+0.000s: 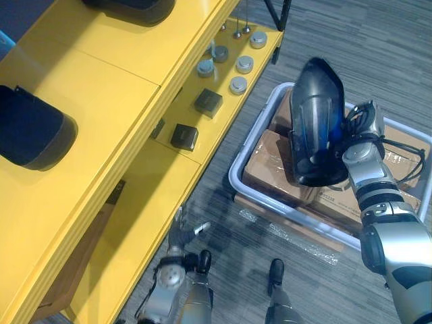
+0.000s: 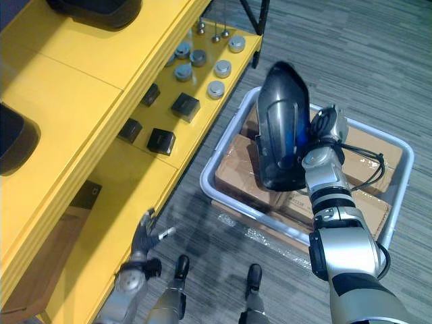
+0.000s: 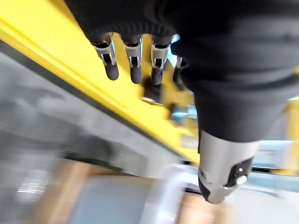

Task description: Walk over and take plastic housings, then place them on the shelf

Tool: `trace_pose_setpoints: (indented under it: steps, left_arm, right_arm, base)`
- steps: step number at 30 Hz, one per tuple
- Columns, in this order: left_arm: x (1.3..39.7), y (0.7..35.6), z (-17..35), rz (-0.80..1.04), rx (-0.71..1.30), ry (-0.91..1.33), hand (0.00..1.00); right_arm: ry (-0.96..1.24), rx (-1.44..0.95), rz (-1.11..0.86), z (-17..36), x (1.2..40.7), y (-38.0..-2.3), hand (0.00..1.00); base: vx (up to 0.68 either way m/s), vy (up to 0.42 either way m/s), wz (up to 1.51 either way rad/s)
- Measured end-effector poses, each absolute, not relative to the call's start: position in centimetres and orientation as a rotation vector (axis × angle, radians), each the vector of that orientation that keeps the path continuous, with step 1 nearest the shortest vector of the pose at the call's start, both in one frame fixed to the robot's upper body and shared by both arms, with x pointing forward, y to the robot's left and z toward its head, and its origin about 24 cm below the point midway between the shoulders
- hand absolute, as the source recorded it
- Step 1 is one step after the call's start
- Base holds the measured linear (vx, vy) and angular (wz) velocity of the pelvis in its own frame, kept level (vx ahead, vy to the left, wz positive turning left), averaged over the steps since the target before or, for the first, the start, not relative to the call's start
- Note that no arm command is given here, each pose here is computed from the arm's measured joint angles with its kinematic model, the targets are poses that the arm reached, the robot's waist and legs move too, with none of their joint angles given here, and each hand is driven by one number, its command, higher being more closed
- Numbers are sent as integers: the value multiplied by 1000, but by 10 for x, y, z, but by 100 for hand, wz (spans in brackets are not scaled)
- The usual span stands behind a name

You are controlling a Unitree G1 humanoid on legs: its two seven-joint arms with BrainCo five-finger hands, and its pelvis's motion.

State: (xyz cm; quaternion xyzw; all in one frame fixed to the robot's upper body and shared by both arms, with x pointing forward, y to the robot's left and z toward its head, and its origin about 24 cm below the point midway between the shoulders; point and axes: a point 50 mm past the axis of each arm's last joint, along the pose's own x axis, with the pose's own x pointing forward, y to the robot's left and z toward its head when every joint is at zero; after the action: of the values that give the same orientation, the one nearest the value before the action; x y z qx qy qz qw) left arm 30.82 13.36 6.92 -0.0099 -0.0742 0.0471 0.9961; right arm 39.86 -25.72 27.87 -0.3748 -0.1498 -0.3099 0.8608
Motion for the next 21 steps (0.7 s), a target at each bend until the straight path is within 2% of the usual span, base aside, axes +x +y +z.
trace_pose_setpoints:
  steps: [6, 15, 21]
  left_arm:
    - [346, 99, 136, -74, -188, -291, 0]
    - [379, 57, 146, -152, -412, -114, 0]
    - [383, 53, 146, -129, -444, -82, 0]
  right_arm:
    - [-432, -871, -594, 285, 397, -228, 100]
    - [-667, -718, -476, 296, 388, -143, 100]
    - [-693, -634, -438, 285, 382, -116, 100]
  base:
    - [9, -7, 0]
    - [0, 9, -3]
    - [-1, 5, -8]
